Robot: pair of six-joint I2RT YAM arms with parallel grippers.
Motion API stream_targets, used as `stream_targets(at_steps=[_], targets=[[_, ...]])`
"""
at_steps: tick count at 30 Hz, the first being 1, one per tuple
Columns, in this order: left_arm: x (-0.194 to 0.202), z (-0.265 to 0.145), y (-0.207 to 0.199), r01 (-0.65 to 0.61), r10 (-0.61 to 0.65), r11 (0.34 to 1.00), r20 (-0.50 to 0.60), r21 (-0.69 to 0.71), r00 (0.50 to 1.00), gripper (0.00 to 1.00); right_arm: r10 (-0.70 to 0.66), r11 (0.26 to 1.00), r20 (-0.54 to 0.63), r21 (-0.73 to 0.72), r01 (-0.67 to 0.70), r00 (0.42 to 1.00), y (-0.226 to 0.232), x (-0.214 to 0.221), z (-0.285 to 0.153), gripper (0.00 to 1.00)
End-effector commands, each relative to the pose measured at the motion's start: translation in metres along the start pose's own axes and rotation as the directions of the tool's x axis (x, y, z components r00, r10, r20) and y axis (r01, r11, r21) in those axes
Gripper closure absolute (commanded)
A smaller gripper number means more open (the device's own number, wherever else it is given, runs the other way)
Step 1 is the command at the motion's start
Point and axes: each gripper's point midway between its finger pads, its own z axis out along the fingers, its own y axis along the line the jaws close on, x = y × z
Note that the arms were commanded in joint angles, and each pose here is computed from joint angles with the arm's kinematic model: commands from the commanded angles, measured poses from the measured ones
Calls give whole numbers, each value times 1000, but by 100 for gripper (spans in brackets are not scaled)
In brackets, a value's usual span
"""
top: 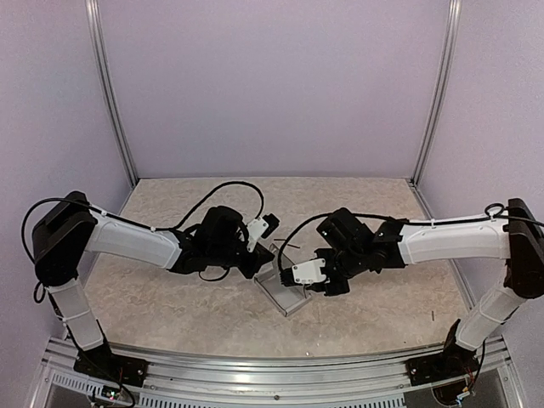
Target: Fold the paper box
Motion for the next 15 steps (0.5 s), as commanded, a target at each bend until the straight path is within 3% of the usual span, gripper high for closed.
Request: stream_targets(at_steps=[1,7,15], targets=[[45,-7,-7,14,-15,1000,-79,-13,997,100,-68,997,-7,21,68,998,13,-14,2,73],[57,-11,-10,58,-60,998,-75,-22,995,100,-108,992,-68,51,112,992,19,-20,14,75],[25,-22,-22,79,-79,997,-40,4,996,100,-26,993,-72,111,34,997,-7,-35,10,76]])
